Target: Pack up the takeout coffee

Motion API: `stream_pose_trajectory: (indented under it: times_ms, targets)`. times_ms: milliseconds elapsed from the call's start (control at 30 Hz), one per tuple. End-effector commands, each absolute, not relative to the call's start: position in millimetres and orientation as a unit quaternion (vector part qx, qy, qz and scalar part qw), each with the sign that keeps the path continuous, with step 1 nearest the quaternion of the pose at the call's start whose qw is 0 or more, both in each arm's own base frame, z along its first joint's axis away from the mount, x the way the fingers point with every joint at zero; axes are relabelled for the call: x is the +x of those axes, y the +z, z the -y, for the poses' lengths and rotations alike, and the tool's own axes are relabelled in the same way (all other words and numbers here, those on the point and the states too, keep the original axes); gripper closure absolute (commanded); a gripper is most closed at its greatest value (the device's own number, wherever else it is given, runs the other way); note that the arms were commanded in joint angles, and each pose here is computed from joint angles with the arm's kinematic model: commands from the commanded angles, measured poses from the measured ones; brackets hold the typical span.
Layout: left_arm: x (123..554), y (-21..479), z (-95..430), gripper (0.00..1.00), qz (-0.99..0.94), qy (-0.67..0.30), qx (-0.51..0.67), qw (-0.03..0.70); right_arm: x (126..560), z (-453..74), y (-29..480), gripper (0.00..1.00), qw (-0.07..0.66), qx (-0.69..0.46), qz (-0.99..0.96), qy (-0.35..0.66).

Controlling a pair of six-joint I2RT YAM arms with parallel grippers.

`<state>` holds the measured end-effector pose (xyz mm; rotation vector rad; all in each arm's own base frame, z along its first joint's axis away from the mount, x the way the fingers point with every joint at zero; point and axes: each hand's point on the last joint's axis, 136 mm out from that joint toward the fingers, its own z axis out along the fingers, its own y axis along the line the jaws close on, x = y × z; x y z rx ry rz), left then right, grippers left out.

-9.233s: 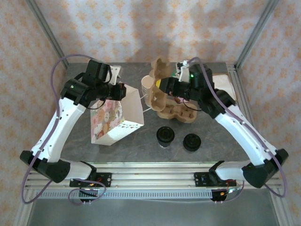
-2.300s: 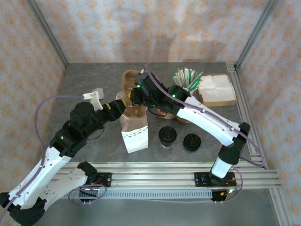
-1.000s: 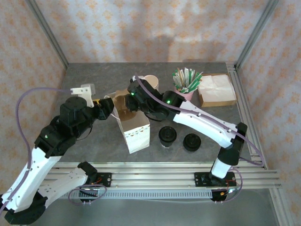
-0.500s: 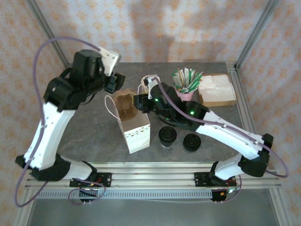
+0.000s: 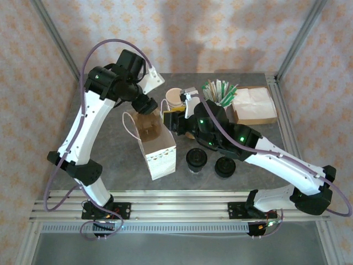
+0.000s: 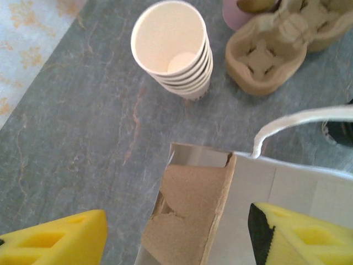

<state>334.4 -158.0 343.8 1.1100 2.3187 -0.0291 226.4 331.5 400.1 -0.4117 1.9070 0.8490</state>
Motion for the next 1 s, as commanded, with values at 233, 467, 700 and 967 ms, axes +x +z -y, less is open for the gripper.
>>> stream_pose_trajectory:
  times_ms: [233, 467, 700, 967]
  targets:
    - [325, 314, 144, 0.41, -0.865, -0.014, 0.455, 0.213, 224, -335, 391, 0.61, 0.472, -0.192, -0.794, 0.332]
    - [326, 303, 146, 0.47, -0.864, -0.018, 0.463, 0.196, 226, -339, 389, 0.6, 0.469, -0.196, -0.796, 0.33]
    - [322, 297, 149, 0.61, -0.862, -0.03, 0.471, 0.185, 227, -341, 386, 0.6, 0.468, -0.199, -0.797, 0.328]
    - [319, 299, 152, 0.8, -0.857, -0.045, 0.477, 0.188, 226, -339, 388, 0.6, 0.47, -0.2, -0.795, 0.327]
